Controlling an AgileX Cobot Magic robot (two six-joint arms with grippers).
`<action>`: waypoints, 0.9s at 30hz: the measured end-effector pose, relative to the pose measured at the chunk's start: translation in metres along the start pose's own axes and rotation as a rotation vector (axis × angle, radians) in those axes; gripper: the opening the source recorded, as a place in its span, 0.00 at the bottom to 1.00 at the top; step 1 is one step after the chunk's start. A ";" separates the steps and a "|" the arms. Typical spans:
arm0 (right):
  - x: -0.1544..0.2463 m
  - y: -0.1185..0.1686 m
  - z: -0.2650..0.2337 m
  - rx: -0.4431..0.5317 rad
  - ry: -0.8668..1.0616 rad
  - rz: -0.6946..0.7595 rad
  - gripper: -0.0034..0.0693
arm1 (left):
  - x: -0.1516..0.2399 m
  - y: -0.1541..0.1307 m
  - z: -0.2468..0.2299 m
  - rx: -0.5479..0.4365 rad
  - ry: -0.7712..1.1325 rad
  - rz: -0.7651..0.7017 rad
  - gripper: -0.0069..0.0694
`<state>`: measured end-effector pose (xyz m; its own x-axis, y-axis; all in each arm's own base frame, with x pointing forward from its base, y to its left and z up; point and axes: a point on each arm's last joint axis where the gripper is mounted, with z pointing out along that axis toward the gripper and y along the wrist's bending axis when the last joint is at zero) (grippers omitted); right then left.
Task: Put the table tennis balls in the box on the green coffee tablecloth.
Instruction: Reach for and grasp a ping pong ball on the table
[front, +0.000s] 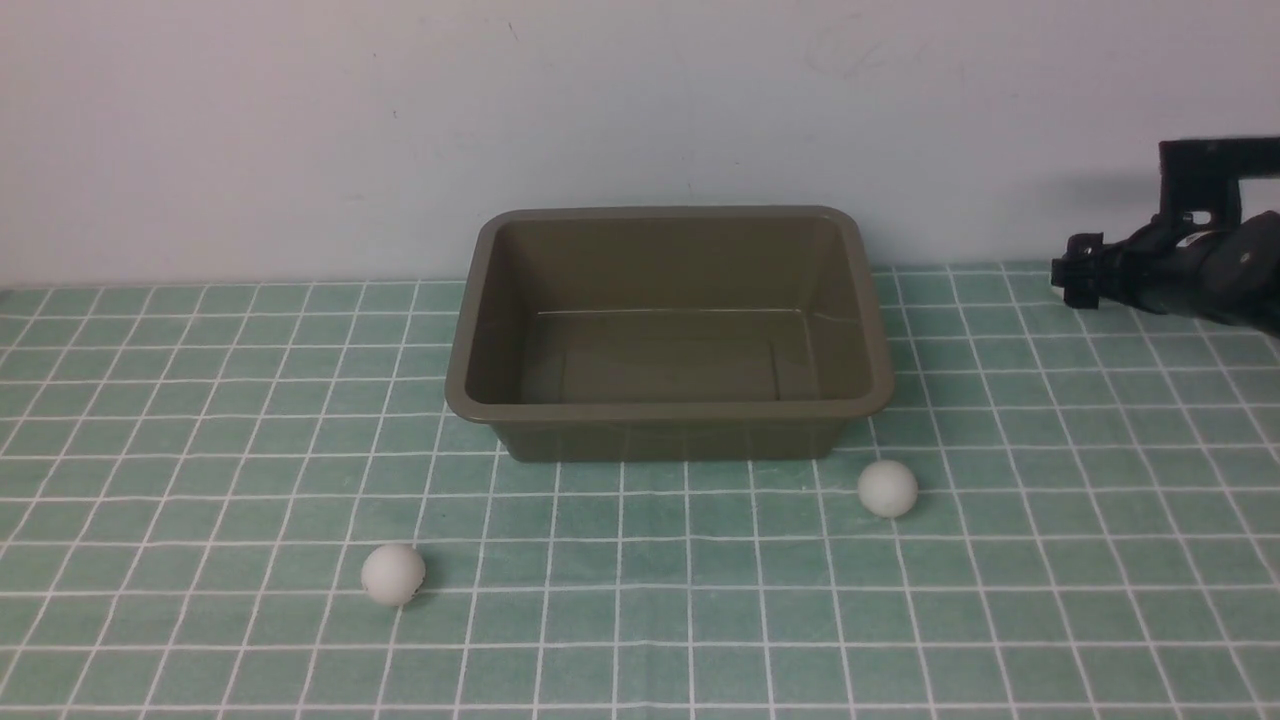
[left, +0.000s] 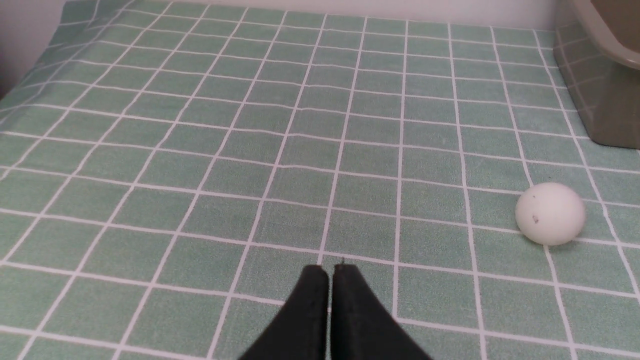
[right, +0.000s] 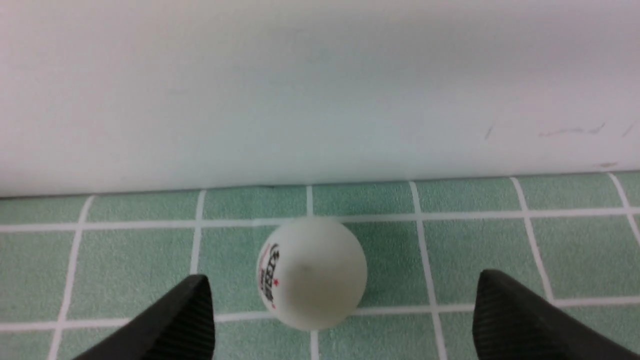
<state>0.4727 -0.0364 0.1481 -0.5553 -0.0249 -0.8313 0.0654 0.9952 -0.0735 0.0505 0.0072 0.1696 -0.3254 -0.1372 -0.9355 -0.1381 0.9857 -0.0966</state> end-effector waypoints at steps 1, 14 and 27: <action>-0.001 0.000 0.000 0.000 -0.003 0.000 0.93 | 0.000 0.000 0.000 0.000 0.000 0.000 0.08; 0.016 0.001 0.022 0.013 0.013 -0.002 0.89 | 0.000 0.000 0.000 0.000 0.000 0.000 0.08; 0.032 0.009 0.036 0.024 0.000 -0.028 0.86 | 0.000 0.000 0.000 0.000 0.000 0.001 0.08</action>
<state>0.4851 -0.0316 0.1008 -0.5571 -0.0530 -0.8287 0.0696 0.9915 -0.1102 0.0505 0.0072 0.1696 -0.3256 -0.1363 -0.9356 -0.1378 0.9858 -0.0957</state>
